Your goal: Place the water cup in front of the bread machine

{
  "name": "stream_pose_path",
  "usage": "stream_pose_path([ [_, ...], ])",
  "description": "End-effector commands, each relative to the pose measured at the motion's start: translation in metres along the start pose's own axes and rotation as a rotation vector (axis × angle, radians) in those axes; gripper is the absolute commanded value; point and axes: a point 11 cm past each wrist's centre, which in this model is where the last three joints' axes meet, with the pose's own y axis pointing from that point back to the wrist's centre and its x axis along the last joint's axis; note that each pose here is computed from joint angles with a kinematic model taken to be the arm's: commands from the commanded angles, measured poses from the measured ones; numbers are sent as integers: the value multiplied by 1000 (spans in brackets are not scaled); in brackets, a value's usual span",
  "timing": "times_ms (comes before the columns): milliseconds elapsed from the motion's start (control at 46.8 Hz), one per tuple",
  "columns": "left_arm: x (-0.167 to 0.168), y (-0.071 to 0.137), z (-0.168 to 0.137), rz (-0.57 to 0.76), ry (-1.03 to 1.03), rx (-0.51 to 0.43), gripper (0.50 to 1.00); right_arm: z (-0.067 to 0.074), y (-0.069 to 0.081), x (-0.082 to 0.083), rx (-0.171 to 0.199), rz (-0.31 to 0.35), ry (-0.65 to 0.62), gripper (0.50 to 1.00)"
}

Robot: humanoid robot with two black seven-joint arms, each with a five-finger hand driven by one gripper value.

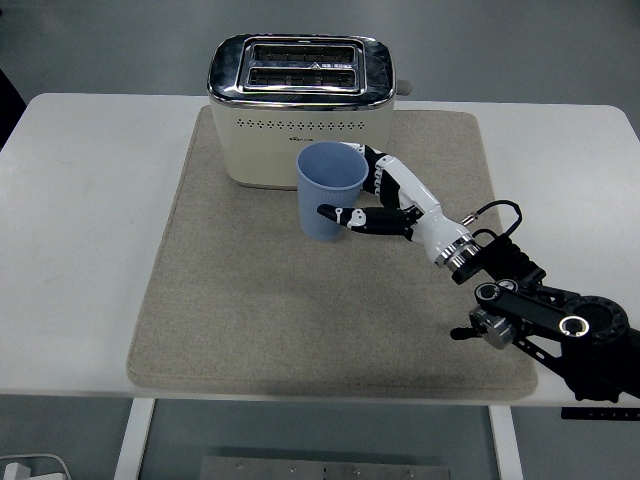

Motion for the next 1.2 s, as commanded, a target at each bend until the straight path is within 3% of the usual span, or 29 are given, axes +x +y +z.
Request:
stream_pose_path([
  [0,0,0,0,0,1,-1,1000,0,-7,-6,2,-2,6,500],
  [342,0,0,-1,0,1,2,1000,12,-33,-29,-15,-26,56,500],
  [491,0,0,0,0,1,0,1000,21,-36,-25,-31,-17,101,500],
  [748,0,0,0,0,1,0,1000,23,-35,-24,-34,-20,117,500],
  [769,0,0,-1,0,-1,0,1000,23,-35,-24,-33,-21,118,513],
  [833,0,0,-1,0,-1,0,1000,23,-34,-25,-27,-21,116,637],
  [919,0,0,0,0,1,-1,1000,23,-34,-25,-22,-22,116,758],
  [983,0,0,0,0,1,0,1000,23,-34,-25,-22,-21,115,911],
  [1175,0,0,0,0,1,-1,1000,24,-33,-25,-25,-21,116,919],
])
